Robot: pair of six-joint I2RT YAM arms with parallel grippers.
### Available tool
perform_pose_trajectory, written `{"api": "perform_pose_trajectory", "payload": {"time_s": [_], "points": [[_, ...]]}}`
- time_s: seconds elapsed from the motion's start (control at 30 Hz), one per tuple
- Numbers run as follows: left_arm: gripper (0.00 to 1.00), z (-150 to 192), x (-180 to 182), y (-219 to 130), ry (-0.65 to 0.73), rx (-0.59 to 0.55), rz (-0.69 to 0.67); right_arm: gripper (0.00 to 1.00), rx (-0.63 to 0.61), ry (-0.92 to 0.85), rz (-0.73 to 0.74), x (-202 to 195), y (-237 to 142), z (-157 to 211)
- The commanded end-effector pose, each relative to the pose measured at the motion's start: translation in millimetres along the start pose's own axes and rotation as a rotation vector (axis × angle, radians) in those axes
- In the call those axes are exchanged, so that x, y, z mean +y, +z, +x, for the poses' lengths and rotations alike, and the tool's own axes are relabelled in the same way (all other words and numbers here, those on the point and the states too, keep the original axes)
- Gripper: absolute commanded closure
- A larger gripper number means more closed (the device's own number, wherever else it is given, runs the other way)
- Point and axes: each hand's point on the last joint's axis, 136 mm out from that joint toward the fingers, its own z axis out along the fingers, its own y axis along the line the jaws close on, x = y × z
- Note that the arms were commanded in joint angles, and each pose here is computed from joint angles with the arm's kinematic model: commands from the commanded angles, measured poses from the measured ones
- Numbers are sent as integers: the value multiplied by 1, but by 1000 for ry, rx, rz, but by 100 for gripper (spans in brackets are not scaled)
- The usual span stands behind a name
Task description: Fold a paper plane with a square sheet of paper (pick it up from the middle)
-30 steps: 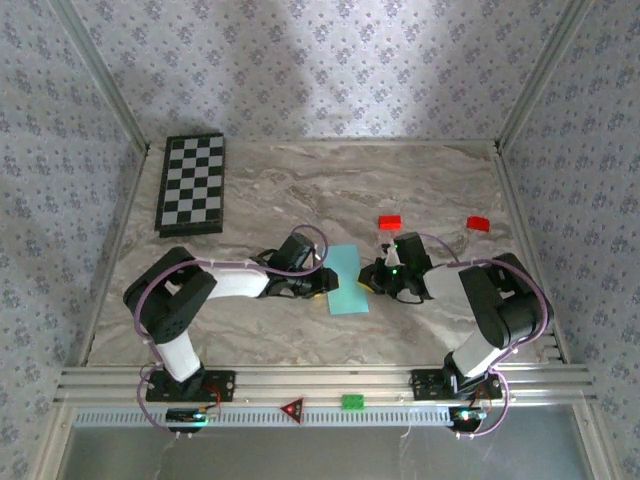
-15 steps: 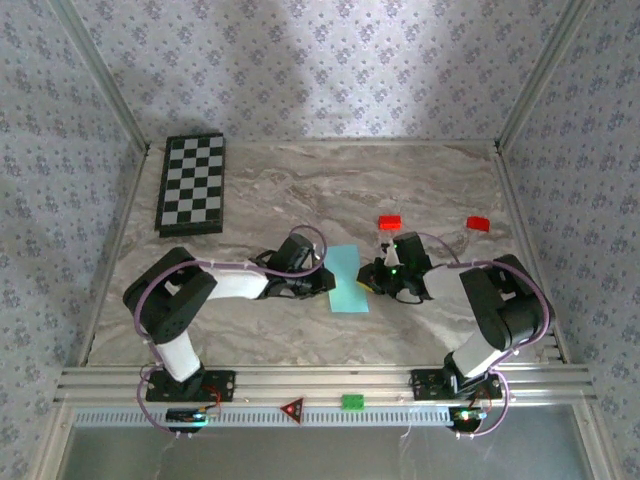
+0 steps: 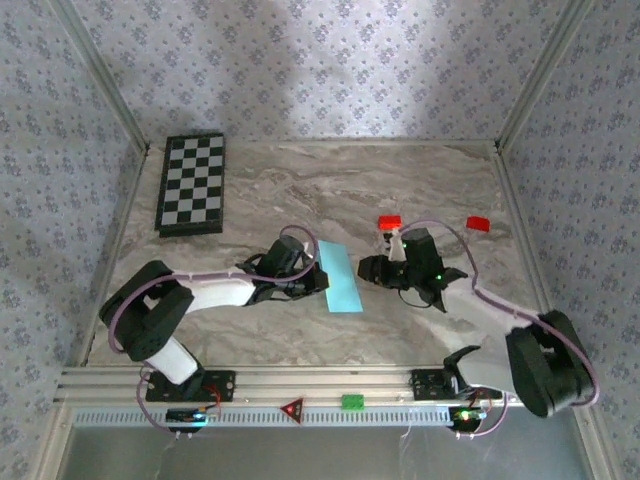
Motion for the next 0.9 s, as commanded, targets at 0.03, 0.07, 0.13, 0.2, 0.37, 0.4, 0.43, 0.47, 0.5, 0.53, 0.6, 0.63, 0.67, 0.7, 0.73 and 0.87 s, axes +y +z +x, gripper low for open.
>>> {"api": "perform_pose_trajectory", "payload": {"time_s": [0.03, 0.07, 0.13, 0.2, 0.37, 0.4, 0.43, 0.47, 0.5, 0.53, 0.6, 0.63, 0.67, 0.7, 0.73, 0.87], "points": [[99, 0, 1, -9, -15, -5, -3, 59, -57, -351, 92, 8, -8, 16], [99, 0, 2, -9, -21, -2, -3, 57, -71, -421, 104, 11, -8, 20], [99, -1, -1, -11, -26, -4, 5, 57, -95, -550, 105, 19, -6, 30], [99, -1, -2, -12, -26, -7, 8, 57, -110, -687, 113, 24, -3, 43], [99, -2, -3, -13, -23, 1, 8, 55, -80, -964, 120, 36, 6, 74], [99, -2, -3, -12, -20, 3, 7, 54, -78, -1026, 127, 38, 8, 80], [99, -1, -3, -12, -19, 4, 7, 54, -81, -1072, 140, 39, 10, 83], [99, -1, -2, -12, -20, 4, 5, 53, -80, -1117, 154, 40, 12, 87], [99, -1, -2, -12, -20, 3, 5, 52, -78, -1156, 173, 39, 15, 90], [99, -1, -2, -12, -22, 4, 5, 51, -77, -1181, 192, 39, 18, 91], [99, -2, -3, -12, -22, 3, 7, 51, -67, -1229, 232, 39, 25, 93], [99, -2, -3, -12, -23, 3, 8, 51, -61, -1249, 237, 40, 28, 96], [99, -2, -3, -12, -23, 2, 7, 51, -65, -1270, 244, 41, 32, 97], [99, -2, -2, -12, -24, 2, 5, 51, -79, -1286, 260, 42, 35, 96], [99, -2, -3, -12, -23, 1, 8, 51, -93, -1297, 282, 42, 37, 94], [98, -3, -3, -12, -25, 1, 6, 50, -109, -1310, 406, 35, 44, 86]]}}
